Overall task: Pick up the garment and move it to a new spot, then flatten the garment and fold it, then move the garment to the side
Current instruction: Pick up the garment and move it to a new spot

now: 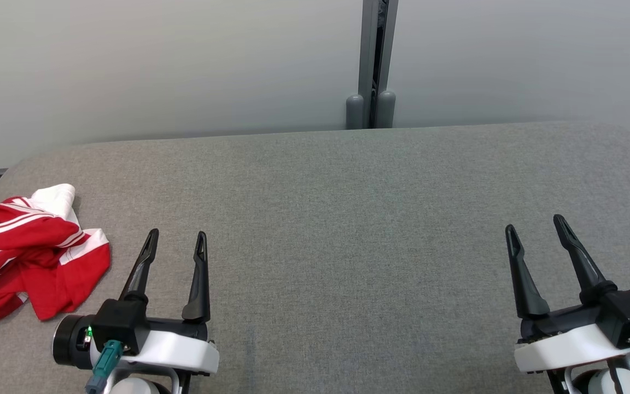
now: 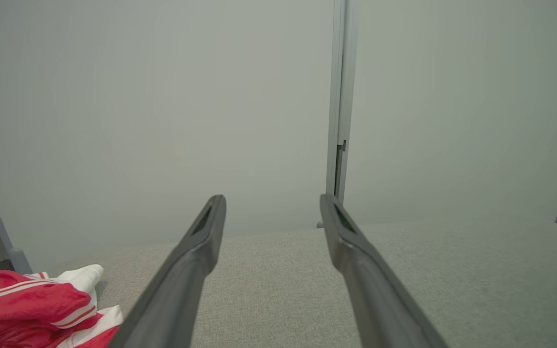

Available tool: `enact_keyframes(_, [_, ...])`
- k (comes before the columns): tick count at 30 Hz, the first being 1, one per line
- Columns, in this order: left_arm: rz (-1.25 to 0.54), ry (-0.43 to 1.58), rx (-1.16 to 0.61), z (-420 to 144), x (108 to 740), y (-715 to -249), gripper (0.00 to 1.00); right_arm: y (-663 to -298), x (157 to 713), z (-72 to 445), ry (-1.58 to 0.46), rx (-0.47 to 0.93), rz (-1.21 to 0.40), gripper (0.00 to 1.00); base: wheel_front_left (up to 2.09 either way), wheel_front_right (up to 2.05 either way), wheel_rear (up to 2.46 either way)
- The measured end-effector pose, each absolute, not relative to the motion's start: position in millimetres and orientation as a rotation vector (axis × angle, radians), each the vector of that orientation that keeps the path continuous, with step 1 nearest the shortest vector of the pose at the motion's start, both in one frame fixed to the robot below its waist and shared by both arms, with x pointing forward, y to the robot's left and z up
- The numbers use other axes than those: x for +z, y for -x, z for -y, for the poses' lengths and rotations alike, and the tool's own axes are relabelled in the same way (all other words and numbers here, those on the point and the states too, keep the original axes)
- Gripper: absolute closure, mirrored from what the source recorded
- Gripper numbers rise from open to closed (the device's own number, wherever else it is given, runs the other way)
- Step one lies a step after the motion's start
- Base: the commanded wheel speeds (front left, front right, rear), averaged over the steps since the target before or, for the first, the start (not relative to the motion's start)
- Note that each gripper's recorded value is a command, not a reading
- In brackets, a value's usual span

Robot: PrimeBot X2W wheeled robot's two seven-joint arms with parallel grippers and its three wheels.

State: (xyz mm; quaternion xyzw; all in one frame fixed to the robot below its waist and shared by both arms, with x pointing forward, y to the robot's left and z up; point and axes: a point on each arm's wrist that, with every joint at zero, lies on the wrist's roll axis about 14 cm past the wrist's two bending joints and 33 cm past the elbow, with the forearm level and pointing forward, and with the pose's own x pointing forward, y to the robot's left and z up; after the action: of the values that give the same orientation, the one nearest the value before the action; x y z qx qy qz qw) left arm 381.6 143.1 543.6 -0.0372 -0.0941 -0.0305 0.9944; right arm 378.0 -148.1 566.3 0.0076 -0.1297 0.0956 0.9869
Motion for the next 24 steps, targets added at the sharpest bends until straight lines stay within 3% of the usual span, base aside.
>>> enact_keyframes(13, [0.180,0.078,-0.053,-145.7,541.1,-380.8,0.00,-378.8,565.8,143.6,-0.024,0.205,0.258,0.00,0.00,0.00,0.00])
enact_keyframes(24, [0.161,0.081,0.034,-174.4,535.0,-373.2,0.00,-389.3,563.6,109.2,-0.064,0.305,0.248,0.00,0.00,0.00,0.00])
